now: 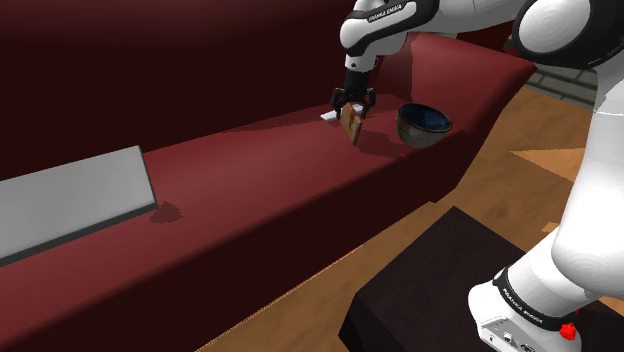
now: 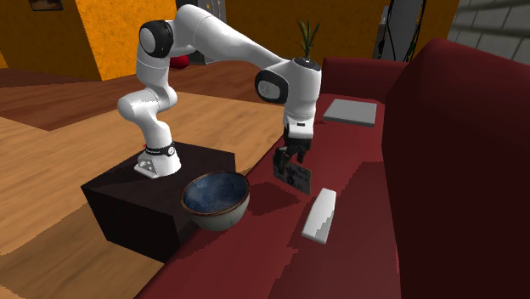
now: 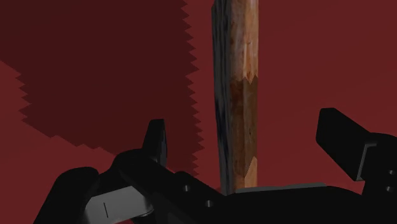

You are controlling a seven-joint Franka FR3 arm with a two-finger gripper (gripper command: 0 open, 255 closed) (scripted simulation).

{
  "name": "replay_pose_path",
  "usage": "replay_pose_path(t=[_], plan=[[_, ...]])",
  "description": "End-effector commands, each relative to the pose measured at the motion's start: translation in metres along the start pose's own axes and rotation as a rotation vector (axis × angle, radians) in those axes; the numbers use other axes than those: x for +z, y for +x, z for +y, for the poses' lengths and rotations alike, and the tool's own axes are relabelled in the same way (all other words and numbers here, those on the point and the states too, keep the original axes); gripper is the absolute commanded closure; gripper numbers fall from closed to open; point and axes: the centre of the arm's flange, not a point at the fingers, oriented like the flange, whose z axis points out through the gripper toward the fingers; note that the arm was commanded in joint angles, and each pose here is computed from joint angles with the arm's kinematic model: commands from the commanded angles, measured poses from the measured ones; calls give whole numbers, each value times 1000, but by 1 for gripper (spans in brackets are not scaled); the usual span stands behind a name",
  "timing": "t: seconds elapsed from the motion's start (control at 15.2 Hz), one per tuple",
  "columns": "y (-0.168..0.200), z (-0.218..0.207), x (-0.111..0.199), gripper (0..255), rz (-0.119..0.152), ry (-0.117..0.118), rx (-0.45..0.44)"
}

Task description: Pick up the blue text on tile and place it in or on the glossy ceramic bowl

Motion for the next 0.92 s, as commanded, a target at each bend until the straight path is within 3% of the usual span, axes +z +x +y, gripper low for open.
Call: replay_pose_path(t=[0.0, 0.26, 0.33, 0.86], plan=[[0, 0, 1, 0, 0, 0, 0], [0, 0, 1, 0, 0, 0, 0], [0, 0, 1, 255, 0, 0, 0], [0, 0, 1, 255, 0, 0, 0]])
